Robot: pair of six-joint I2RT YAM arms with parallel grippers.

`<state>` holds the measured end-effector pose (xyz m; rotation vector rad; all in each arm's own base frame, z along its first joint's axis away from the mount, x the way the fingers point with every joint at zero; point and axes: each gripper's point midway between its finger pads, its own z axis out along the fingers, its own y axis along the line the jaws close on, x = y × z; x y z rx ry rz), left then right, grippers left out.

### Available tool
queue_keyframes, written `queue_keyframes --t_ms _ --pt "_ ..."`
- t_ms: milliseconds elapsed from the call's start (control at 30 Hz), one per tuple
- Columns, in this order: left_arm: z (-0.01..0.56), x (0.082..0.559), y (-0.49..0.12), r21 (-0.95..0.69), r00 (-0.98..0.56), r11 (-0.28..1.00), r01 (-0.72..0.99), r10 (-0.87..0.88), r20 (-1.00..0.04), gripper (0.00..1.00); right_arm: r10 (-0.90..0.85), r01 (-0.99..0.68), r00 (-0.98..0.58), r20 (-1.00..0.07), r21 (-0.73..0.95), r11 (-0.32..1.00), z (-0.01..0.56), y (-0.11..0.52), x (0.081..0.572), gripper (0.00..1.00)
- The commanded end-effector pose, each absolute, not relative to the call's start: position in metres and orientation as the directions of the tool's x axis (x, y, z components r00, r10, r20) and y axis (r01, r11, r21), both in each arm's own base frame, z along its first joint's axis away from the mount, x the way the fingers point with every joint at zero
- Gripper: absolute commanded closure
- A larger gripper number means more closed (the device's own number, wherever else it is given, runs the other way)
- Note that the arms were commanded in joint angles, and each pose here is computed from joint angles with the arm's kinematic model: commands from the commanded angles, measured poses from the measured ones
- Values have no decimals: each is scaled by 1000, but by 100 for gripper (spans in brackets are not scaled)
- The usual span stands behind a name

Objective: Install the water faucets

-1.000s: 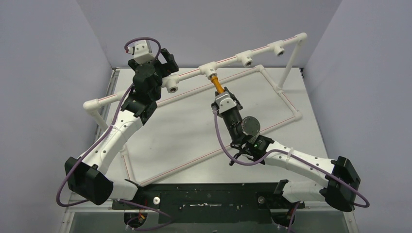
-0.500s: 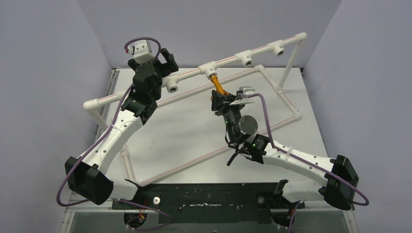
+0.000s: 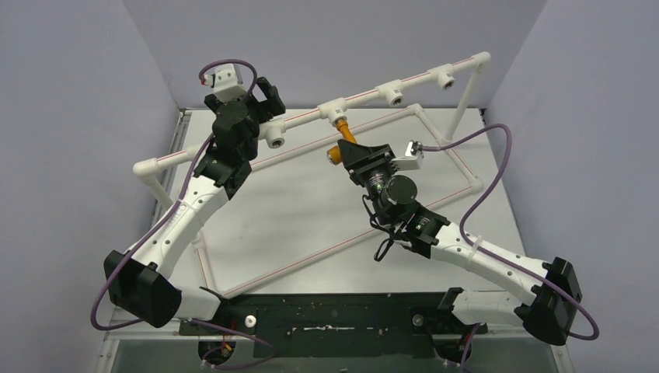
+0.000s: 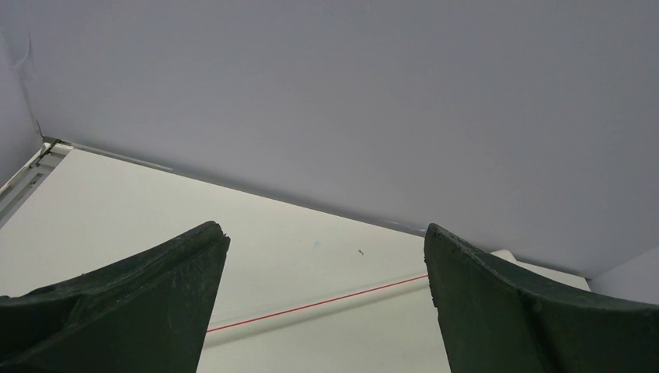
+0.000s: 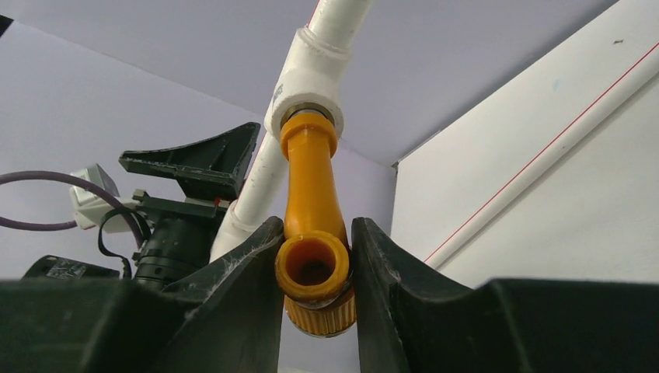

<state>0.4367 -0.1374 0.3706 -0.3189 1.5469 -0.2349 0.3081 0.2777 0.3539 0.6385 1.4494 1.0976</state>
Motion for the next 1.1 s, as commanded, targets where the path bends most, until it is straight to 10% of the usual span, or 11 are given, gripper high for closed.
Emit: queue_keyframes --t_ms 0,100,300,500,1067 --pt "202 389 -158 -76 -512 997 11 -60 -857 4 959 -157 -135 -247 961 226 377 255 323 100" --pt "209 392 -154 -90 -495 996 4 -76 -866 4 930 -154 -149 -335 937 313 377 259 324 100" --pt "232 396 -149 -97 -444 995 1 -86 -892 3 879 -175 -160 -449 889 423 379 256 318 45" --pt "256 402 -147 -98 -410 995 -1 -90 -908 3 845 -185 -158 -512 855 484 378 236 307 17" --pt "412 417 -134 -147 -113 988 54 -140 -984 3 418 -379 2 -909 386 841 406 190 272 2"
